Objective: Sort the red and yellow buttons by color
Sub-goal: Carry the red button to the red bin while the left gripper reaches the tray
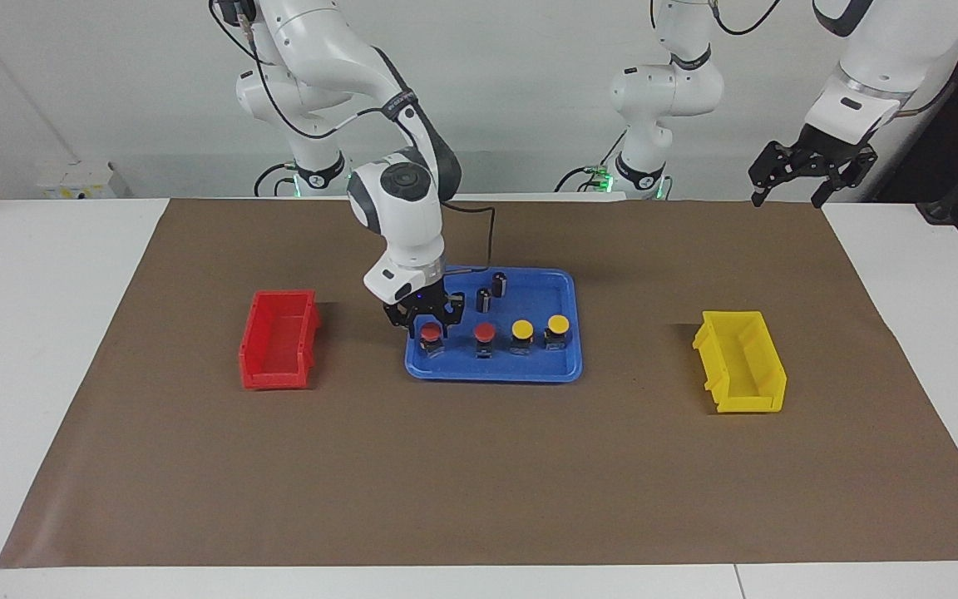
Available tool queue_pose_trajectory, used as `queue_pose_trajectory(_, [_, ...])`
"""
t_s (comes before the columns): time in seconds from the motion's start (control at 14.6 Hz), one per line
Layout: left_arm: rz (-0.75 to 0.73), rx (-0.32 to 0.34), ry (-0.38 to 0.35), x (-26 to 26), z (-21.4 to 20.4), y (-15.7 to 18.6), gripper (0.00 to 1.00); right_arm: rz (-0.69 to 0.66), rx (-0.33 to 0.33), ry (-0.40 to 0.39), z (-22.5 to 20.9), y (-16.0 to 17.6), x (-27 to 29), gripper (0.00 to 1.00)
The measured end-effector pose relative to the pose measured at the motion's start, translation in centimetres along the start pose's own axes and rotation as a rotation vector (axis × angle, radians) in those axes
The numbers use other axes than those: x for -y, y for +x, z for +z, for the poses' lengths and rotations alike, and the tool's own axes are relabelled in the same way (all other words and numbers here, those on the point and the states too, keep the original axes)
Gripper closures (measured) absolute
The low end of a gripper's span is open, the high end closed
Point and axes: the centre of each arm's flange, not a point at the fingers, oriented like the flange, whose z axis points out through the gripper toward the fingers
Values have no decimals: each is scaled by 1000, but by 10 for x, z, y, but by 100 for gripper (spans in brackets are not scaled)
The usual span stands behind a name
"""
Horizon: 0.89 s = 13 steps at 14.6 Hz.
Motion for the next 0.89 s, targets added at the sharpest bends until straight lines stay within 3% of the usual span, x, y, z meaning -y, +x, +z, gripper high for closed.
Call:
queue_pose_trajectory(0.07, [1,1,0,0,3,-2,0,-2,-3,2,-2,1,1,55])
queue_pose_trajectory(0.14, [3,-6,0,-2,6,-3,0,-2,-9,5,-6,3,3,59])
queue_pose_trajectory(0.41, [23,-56,4,-15,9,2,0,28,5,-30,-76,45,-12,59])
queue_pose_trajectory(0.69, [-47,-112,-17,-124,52,30,0,-10,32,-72,-153,68,-143,59])
queue_pose_trajectory(0.89, [-90,-113,-35,-211,116,49,0,-43,68,-57,-149,43,-234,59])
